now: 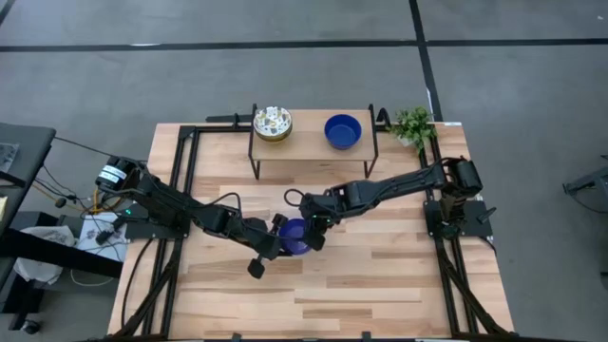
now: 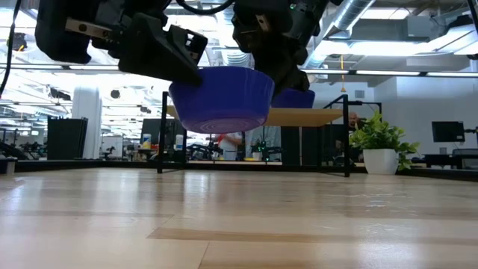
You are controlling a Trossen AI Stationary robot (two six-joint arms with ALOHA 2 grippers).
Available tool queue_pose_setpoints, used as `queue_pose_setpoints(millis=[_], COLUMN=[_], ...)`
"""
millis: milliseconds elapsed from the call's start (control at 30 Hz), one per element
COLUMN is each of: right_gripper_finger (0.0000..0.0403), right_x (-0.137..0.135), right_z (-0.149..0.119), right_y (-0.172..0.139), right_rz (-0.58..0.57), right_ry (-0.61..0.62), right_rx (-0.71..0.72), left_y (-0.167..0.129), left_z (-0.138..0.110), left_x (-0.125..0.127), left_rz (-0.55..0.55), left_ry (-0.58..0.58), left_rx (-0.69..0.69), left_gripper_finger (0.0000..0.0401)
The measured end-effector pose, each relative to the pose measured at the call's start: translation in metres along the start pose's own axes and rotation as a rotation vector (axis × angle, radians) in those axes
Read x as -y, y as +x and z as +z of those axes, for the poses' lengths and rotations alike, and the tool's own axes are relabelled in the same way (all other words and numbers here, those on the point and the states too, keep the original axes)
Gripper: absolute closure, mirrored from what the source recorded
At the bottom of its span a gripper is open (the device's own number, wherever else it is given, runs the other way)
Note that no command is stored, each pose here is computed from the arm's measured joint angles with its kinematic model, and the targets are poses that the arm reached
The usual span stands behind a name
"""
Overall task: Pick & Place Mini bowls
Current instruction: Stack the blue bowl on the top of the blue bowls on the shelf
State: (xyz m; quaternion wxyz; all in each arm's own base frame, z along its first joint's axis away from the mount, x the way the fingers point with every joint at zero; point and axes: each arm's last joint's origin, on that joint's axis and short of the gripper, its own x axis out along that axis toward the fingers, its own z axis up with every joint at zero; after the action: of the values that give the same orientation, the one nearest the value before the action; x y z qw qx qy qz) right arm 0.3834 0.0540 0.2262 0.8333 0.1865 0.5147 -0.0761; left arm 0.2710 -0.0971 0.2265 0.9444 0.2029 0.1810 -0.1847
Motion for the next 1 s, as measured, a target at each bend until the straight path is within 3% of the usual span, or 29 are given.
queue_pose_setpoints(millis=[300, 700, 1000], right_gripper_finger=[0.0399, 0.0403, 0.0403], right_x=[0.0, 0.003, 0.007], right_z=[0.001, -0.002, -0.012], right_y=[0.0, 0.0, -0.007], right_rz=[0.017, 0.009, -0.035], right_ry=[-0.022, -0.038, -0.057], right_rx=[-0.002, -0.041, -0.139], left_y=[0.0, 0.004, 0.003], left_z=[0.003, 0.0, -0.001], left_x=[0.001, 0.003, 0.002], left_rz=[-0.062, -0.081, -0.043], left_ry=[-0.004, -0.052, -0.059], left_rx=[0.042, 0.036, 0.018], left_gripper_finger=[0.0379, 0.0289, 0.0285])
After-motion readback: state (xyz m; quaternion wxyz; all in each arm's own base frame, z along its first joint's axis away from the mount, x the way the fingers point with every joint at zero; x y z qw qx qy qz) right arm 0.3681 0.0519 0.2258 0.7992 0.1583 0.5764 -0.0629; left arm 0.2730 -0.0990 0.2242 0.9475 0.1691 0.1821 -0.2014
